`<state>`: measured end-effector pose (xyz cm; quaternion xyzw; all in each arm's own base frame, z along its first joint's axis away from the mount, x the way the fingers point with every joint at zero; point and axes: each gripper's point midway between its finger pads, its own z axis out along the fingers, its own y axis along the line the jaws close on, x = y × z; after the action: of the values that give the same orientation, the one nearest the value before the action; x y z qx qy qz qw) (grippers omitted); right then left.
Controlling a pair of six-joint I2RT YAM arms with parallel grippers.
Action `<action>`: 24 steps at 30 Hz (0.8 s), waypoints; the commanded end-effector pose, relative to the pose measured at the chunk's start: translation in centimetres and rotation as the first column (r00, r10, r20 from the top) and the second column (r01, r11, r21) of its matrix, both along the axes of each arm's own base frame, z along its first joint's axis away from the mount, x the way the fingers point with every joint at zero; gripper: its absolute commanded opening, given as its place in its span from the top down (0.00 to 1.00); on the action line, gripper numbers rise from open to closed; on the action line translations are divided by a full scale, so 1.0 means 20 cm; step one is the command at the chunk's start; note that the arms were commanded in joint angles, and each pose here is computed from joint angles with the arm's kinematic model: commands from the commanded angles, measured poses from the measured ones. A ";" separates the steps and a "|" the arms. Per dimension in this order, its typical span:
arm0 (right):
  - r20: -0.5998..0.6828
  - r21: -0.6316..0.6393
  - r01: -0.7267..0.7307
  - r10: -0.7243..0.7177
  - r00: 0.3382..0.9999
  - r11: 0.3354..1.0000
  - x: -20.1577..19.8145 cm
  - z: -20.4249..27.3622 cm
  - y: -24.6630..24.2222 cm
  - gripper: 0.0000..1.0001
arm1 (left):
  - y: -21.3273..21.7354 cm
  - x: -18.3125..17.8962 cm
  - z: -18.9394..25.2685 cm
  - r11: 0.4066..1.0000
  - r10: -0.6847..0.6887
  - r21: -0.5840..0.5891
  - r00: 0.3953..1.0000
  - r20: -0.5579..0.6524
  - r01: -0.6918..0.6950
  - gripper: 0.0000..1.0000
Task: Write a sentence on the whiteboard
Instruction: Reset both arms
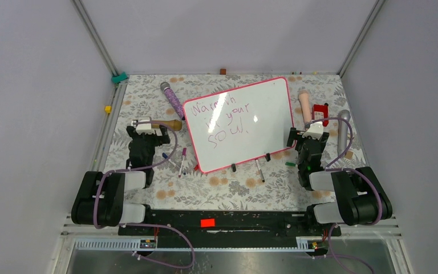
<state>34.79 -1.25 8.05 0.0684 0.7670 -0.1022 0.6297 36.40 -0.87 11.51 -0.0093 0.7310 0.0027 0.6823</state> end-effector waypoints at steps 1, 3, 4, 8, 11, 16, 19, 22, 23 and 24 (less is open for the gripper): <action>0.061 0.020 0.010 -0.011 0.998 1.000 0.04 0.09 0.00 0.00 | 0.04 0.03 0.05 0.998 0.046 -0.033 0.999 0.021 -0.045 0.01; 0.063 0.021 0.009 -0.010 0.998 1.000 0.05 0.09 0.00 0.00 | 0.01 0.05 0.04 1.000 0.005 -0.019 1.000 -0.001 -0.005 0.01; 0.063 0.021 0.010 -0.012 0.998 1.000 0.05 0.09 0.00 0.01 | 0.01 0.05 0.04 1.000 0.005 -0.020 1.000 0.003 -0.005 0.01; 0.062 0.021 0.009 -0.010 0.998 1.000 0.04 0.09 0.00 0.01 | 0.00 0.05 0.04 1.000 0.001 -0.019 1.000 0.002 -0.001 0.01; 0.063 0.021 0.009 -0.010 0.998 1.000 0.05 0.09 0.00 0.01 | 0.00 0.05 0.04 1.000 0.001 -0.019 1.000 0.003 -0.001 0.01; 0.063 0.021 0.010 -0.011 0.998 1.000 0.05 0.09 0.00 0.00 | 0.01 0.05 0.04 1.000 0.002 -0.019 1.000 0.004 -0.002 0.01; 0.063 0.021 0.009 -0.010 0.998 1.000 0.05 0.09 0.00 0.00 | 0.00 0.05 0.04 1.000 0.000 -0.019 1.000 0.003 0.000 0.01; 0.062 0.021 0.010 -0.011 0.998 1.000 0.05 0.09 0.00 0.00 | 0.00 0.05 0.04 1.000 0.000 -0.019 1.000 0.003 0.000 0.01; 0.062 0.021 0.010 -0.011 0.998 1.000 0.05 0.09 0.00 0.01 | 0.00 0.05 0.04 1.000 0.001 -0.019 1.000 0.002 -0.001 0.01; 0.062 0.021 0.009 -0.010 0.998 1.000 0.05 0.09 0.00 0.01 | 0.00 0.05 0.04 1.000 0.000 -0.019 1.000 0.003 0.000 0.01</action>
<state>34.79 -1.25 8.05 0.0684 0.7670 -0.1022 0.6297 36.39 -0.68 10.26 -0.0158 0.7527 0.0027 0.6581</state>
